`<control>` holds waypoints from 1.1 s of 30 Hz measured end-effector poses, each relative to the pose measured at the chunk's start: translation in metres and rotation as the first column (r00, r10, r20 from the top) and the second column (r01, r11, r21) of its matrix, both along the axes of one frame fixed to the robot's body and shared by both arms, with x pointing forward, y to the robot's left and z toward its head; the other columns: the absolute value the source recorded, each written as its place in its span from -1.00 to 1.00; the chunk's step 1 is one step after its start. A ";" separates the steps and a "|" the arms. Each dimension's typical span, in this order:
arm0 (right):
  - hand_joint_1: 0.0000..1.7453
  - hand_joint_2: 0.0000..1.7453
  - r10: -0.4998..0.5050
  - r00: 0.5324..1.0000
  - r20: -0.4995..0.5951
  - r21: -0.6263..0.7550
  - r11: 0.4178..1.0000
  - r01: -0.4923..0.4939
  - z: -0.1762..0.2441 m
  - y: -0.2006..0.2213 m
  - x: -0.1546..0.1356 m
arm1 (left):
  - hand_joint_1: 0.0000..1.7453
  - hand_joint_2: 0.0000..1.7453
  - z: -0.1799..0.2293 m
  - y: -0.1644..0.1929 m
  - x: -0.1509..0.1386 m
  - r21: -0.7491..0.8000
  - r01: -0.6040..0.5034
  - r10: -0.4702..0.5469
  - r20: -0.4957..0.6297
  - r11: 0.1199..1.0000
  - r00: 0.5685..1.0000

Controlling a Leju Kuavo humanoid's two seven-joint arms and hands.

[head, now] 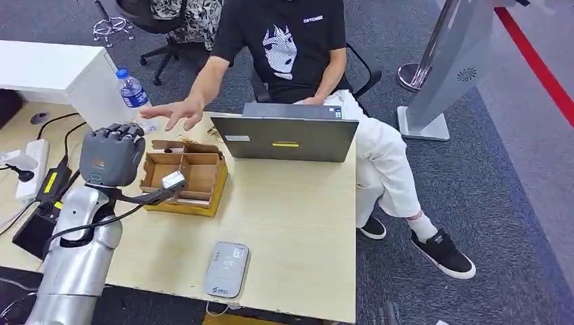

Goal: Pass the card to the sensor for recognition and then transmit it.

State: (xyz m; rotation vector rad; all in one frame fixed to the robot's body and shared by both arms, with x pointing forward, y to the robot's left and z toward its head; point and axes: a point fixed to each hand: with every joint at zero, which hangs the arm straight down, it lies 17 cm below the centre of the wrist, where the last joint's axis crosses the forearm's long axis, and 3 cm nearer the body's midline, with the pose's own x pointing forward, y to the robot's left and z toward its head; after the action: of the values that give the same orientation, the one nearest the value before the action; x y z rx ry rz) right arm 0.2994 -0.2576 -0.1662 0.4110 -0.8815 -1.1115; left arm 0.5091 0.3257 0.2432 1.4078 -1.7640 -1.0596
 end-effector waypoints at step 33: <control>-1.00 1.00 -0.012 1.000 -0.005 -0.007 1.000 0.012 -0.002 0.001 -0.004 | -1.00 1.00 0.093 0.019 -0.091 -0.431 0.226 -0.015 0.441 0.874 0.898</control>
State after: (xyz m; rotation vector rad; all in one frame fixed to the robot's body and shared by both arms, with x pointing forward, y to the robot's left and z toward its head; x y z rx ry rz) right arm 0.2953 -0.2570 -0.1679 0.3973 -0.8841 -1.1194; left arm 0.4179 0.3442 0.3366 1.2787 -2.2600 -0.3282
